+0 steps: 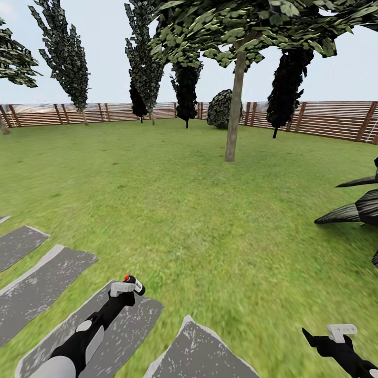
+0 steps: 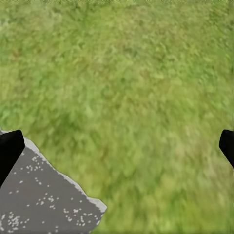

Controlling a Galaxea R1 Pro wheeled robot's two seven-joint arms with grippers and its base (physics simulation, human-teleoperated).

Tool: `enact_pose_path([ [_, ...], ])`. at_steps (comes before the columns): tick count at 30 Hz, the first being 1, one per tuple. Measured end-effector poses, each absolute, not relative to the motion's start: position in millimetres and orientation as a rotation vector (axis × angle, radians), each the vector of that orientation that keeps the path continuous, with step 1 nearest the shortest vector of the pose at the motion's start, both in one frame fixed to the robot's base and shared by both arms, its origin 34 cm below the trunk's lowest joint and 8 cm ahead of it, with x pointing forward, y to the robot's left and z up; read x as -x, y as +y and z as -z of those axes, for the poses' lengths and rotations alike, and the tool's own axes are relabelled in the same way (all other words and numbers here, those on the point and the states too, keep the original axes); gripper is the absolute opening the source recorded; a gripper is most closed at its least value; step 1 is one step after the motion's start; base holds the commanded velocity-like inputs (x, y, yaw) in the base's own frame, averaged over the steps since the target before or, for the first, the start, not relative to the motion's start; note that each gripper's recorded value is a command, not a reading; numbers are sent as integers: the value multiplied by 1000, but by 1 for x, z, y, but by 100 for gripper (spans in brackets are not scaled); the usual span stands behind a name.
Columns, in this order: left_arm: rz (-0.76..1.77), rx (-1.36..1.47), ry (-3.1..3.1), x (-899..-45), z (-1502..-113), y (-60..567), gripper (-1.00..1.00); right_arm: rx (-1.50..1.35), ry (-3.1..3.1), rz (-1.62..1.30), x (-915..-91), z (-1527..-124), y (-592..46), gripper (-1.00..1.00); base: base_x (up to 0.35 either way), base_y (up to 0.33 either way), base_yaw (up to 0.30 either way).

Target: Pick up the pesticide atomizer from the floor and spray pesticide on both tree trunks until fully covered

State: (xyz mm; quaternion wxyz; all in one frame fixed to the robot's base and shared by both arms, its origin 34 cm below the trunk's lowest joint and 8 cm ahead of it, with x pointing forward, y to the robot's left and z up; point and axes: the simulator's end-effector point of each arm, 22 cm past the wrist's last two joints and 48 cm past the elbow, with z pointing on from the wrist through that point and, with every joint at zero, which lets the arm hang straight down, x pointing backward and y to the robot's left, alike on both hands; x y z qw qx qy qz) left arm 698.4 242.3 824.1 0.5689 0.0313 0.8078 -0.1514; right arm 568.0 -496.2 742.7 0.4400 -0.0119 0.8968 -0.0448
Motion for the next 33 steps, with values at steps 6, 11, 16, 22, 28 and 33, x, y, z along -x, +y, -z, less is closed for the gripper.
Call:
enact_pose_path([
  [6, 354, -78, 1893, -699, -825, 242, -100, 29, 2226, 112, -568, -743, -496, 100, 321, 0, 0],
  [11, 354, -78, 1890, -698, -827, 242, -100, 28, 2223, 112, -567, -744, -496, 100, 346, 0, 0],
  [16, 355, -79, 1892, -699, -825, 241, -100, 27, 2225, 112, -568, -743, -496, 100, 349, 0, 0],
  [22, 354, -79, 1893, -699, -825, 242, -100, 27, 2225, 112, -568, -743, -497, 100, 350, 0, 0],
  [28, 355, -79, 1893, -699, -825, 242, -100, 27, 2225, 112, -568, -743, -497, 100, 350, 0, 0],
  [33, 355, -79, 1894, -698, -825, 242, -100, 27, 2225, 112, -568, -743, -497, 100, 350, 0, 0],
])
